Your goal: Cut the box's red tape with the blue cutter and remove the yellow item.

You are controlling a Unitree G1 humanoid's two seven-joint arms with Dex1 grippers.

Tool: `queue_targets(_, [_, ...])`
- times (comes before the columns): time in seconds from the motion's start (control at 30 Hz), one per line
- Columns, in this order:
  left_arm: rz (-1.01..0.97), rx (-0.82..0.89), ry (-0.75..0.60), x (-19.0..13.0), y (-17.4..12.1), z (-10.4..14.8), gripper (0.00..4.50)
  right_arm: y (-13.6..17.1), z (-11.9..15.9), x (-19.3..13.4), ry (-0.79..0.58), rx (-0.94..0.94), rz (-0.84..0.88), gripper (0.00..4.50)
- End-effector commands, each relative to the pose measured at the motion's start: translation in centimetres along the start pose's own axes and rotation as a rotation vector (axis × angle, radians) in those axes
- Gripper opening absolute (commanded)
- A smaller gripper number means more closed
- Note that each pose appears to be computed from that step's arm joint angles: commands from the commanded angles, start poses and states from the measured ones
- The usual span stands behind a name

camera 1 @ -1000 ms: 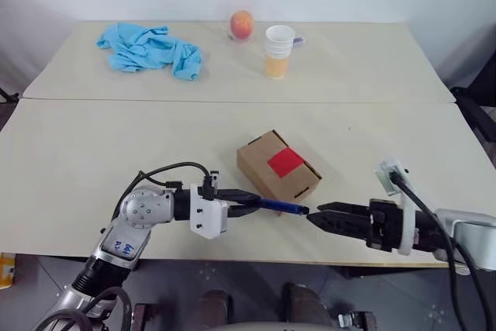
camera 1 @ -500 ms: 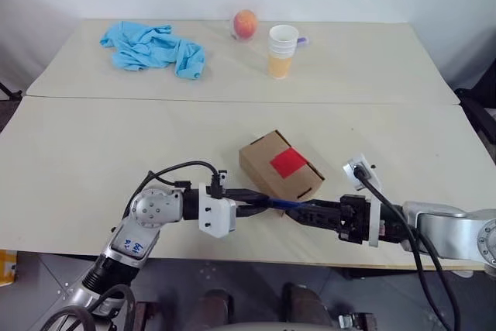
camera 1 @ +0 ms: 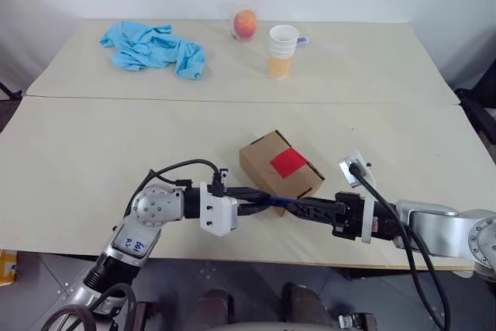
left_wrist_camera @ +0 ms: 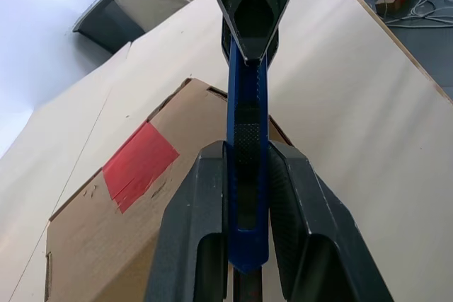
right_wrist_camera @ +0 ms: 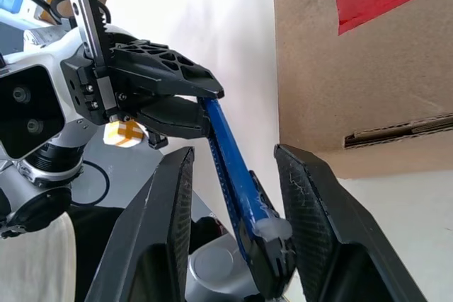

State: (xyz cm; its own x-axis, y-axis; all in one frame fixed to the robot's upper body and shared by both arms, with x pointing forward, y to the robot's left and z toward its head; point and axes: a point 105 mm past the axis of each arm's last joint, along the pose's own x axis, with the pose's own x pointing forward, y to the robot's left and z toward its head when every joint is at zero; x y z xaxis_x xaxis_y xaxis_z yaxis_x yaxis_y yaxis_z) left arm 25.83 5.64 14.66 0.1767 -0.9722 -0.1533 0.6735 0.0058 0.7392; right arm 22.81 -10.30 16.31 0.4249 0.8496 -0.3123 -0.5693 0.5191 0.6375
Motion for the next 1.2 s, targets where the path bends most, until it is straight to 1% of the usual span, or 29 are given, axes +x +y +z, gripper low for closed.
queue_targets(0.03, [0.003,0.044,-0.034,0.4,0.3,1.2,0.46,0.5,0.3,0.0,-0.013,0.004,0.032,1.67])
queue_targets(0.1, [0.002,0.046,-0.034,0.4,0.3,1.2,0.46,0.3,0.3,0.0,-0.017,0.005,0.027,1.23])
queue_targets(0.2, [0.004,0.049,-0.032,0.4,0.3,1.2,0.46,0.3,0.3,0.1,-0.013,0.006,0.035,0.27])
queue_targets(0.23, [0.005,0.050,-0.032,0.4,0.3,1.2,0.46,0.4,0.3,0.1,-0.011,0.007,0.040,0.16])
queue_targets(0.37, [-0.002,0.046,-0.037,0.5,0.3,1.3,0.46,0.4,0.1,0.0,0.000,-0.001,0.050,0.17])
queue_targets(0.43, [0.021,0.017,-0.074,0.2,0.7,1.9,0.46,0.8,0.2,-0.3,0.011,-0.018,0.065,0.17])
queue_targets(0.47, [0.030,-0.005,-0.084,0.1,0.9,2.1,1.16,1.1,0.2,-0.6,0.014,-0.029,0.075,0.17])
queue_targets(0.53, [0.026,-0.053,-0.081,-0.4,0.9,2.1,1.63,1.5,0.5,-1.2,0.012,-0.051,0.094,0.17])
queue_targets(0.6, [0.029,-0.164,-0.068,-1.8,0.9,1.8,2.26,1.9,1.0,-2.2,0.001,-0.080,0.110,0.17])
queue_targets(0.63, [0.039,-0.208,-0.066,-2.4,1.0,1.8,2.27,2.0,1.2,-2.6,-0.002,-0.091,0.114,0.17])
queue_targets(0.7, [0.093,-0.344,-0.042,-4.6,1.8,1.3,2.27,1.9,1.7,-4.1,-0.016,-0.110,0.103,0.17])
queue_targets(0.77, [0.111,-0.475,-0.009,-6.6,1.9,0.7,2.27,1.7,2.2,-5.5,-0.034,-0.121,0.078,0.17])
queue_targets(0.87, [0.135,-0.589,0.049,-9.3,1.8,-0.5,2.27,1.0,3.5,-7.7,-0.084,-0.151,0.025,0.17])
queue_targets(0.9, [0.168,-0.615,0.063,-10.2,2.1,-0.9,1.88,0.7,4.1,-8.6,-0.103,-0.171,0.000,0.17])
queue_targets(0.97, [0.220,-0.668,0.064,-10.9,2.5,-1.7,1.35,-0.1,5.3,-10.2,-0.139,-0.219,-0.048,0.17])
queue_targets(1.0, [0.210,-0.676,0.046,-9.9,2.7,-2.0,1.09,-0.2,6.8,-10.9,-0.157,-0.284,-0.091,0.17])
queue_targets(1.03, [0.193,-0.687,0.029,-8.8,3.0,-2.2,0.95,0.0,8.1,-11.4,-0.166,-0.338,-0.115,0.17])
queue_targets(1.07, [0.179,-0.692,0.019,-8.1,3.2,-2.2,0.80,0.2,8.8,-11.7,-0.170,-0.374,-0.129,0.17])
queue_targets(1.17, [0.148,-0.665,-0.028,-5.1,4.8,-2.3,0.01,0.6,10.5,-10.9,-0.117,-0.475,-0.165,0.17])
queue_targets(1.2, [0.141,-0.654,-0.036,-4.4,5.2,-2.2,0.00,0.7,10.8,-10.6,-0.102,-0.496,-0.170,0.17])
